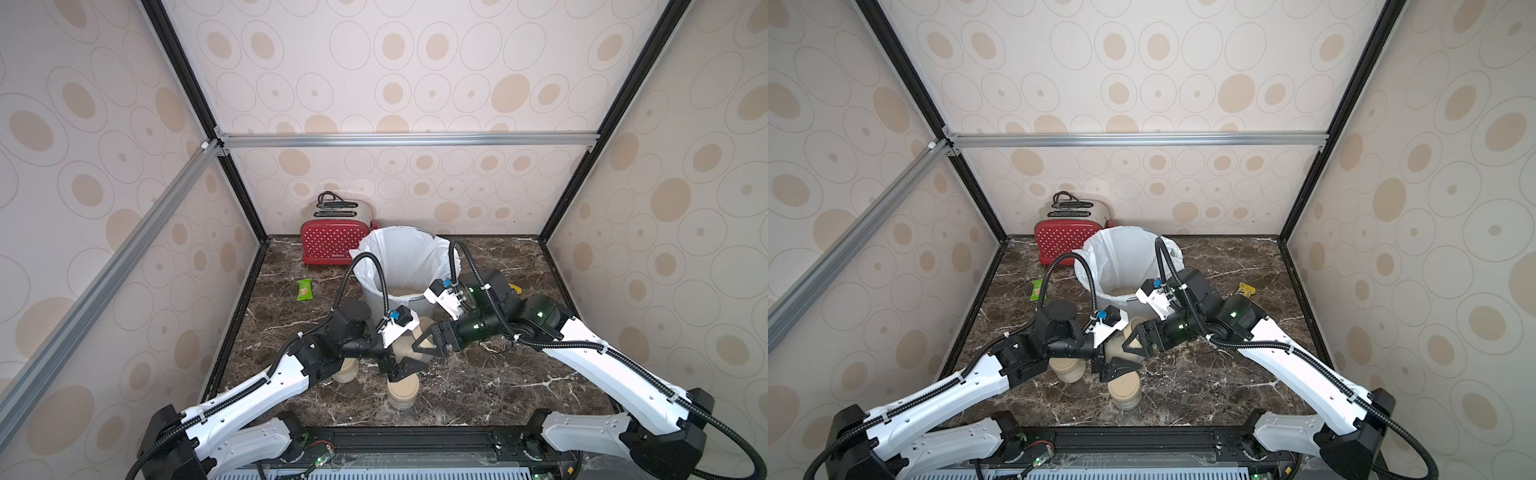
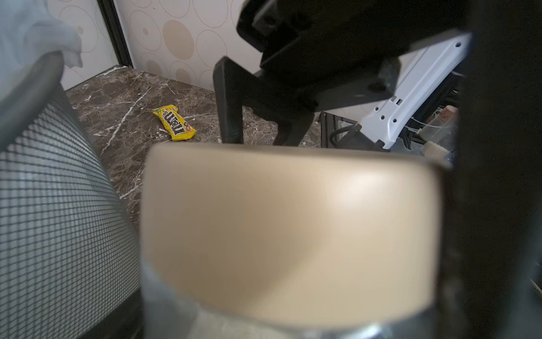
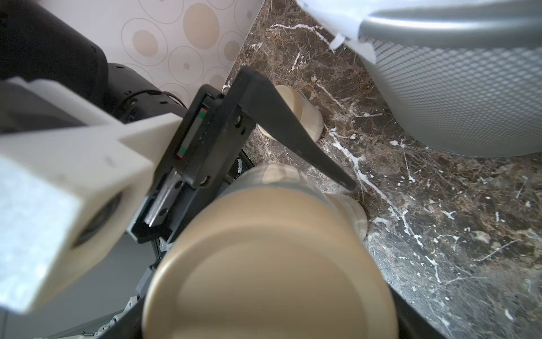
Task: Empty moldy rice from jars
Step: Pick up the jar from the center of the board.
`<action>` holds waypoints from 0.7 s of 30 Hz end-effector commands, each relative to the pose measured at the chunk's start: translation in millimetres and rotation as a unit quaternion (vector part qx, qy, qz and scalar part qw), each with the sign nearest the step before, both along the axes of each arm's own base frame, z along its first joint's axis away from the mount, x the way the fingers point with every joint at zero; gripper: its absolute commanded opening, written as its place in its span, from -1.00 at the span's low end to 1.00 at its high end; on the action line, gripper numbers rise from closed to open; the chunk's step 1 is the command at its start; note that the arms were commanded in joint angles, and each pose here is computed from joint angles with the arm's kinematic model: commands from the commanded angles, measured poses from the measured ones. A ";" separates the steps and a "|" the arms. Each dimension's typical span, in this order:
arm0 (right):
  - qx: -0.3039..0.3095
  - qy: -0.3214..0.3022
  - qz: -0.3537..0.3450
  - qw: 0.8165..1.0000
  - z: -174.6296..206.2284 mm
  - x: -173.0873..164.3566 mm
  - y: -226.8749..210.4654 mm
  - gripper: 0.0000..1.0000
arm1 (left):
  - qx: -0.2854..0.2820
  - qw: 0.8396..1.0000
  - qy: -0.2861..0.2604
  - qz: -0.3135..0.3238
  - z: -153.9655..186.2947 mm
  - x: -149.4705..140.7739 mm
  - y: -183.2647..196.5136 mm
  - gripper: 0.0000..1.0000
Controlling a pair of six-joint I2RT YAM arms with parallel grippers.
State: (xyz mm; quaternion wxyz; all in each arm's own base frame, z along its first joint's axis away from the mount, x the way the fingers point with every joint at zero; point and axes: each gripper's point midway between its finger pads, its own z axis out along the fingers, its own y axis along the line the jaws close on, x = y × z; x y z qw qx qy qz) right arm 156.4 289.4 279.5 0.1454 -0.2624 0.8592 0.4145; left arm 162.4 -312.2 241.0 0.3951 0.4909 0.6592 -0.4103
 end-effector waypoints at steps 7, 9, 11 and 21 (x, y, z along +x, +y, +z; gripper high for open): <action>0.098 -0.033 0.079 0.991 50.5 -21.2 19.3 0.19 | -0.029 0.999 -0.039 -0.009 26.4 6.5 -12.5 0.83; 0.099 -0.035 0.078 0.991 51.7 -20.8 19.2 0.19 | -0.026 0.999 -0.037 -0.010 24.7 5.7 -12.5 0.62; 0.099 -0.037 0.077 0.991 53.2 -20.6 18.9 0.19 | -0.026 0.999 -0.037 -0.011 25.0 5.0 -12.2 0.42; 0.094 -0.050 0.060 0.993 56.3 -14.6 16.6 0.27 | -0.029 0.999 -0.032 0.007 32.2 9.6 -12.6 -0.13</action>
